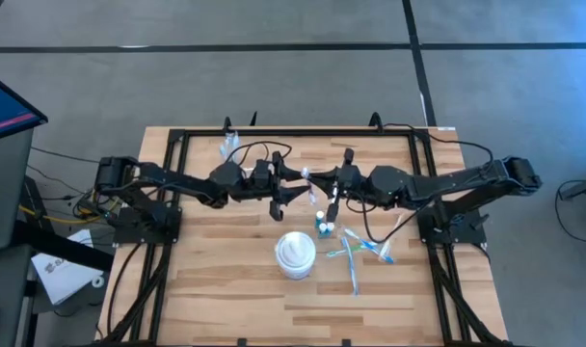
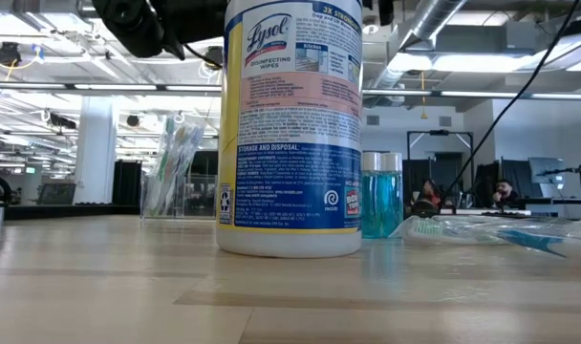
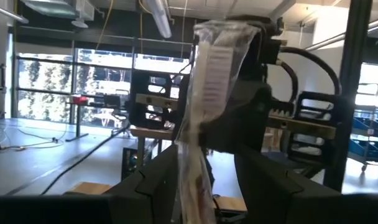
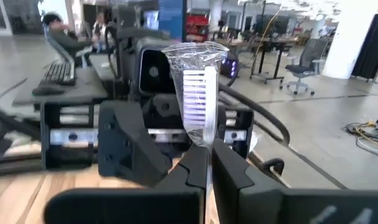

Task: Pick & Place toothbrushing station
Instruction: Put the purple toothbrush into the transparent organizer

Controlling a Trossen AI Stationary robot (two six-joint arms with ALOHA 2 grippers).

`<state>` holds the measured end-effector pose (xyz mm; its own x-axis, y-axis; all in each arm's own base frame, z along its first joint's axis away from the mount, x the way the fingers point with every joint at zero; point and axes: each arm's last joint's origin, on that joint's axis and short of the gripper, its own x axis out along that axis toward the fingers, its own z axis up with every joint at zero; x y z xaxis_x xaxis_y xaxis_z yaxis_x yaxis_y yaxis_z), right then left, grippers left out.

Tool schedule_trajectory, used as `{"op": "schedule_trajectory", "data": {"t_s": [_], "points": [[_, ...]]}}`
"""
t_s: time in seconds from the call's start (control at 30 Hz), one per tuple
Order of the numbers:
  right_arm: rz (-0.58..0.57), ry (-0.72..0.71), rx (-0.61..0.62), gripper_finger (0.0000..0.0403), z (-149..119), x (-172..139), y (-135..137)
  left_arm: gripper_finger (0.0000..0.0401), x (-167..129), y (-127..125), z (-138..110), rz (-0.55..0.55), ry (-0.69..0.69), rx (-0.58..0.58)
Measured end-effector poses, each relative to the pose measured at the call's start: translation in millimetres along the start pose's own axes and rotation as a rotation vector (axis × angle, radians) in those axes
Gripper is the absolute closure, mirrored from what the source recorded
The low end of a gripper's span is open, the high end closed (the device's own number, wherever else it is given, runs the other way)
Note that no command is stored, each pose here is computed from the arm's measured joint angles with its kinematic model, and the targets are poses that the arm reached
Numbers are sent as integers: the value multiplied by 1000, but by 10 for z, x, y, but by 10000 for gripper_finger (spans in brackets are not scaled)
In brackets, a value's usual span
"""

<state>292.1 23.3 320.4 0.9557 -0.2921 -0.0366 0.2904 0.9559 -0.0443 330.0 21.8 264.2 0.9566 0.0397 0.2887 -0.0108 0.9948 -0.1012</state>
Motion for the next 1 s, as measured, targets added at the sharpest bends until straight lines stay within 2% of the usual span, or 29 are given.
{"op": "schedule_trajectory", "data": {"t_s": [0.23,0.37,0.53,0.7,1.0], "points": [[12,-18,10,403,0,42,-21,250,0,0,4,1,1,2],[9,-24,12,403,9,38,-31,269,0,1,-2,2,7,3],[9,-31,15,403,19,35,-31,317,0,5,-3,3,8,4],[12,-20,8,397,7,35,-29,384,-1,10,-7,7,12,0],[7,-3,3,350,-10,35,-28,393,-6,117,-34,40,49,9]]}}
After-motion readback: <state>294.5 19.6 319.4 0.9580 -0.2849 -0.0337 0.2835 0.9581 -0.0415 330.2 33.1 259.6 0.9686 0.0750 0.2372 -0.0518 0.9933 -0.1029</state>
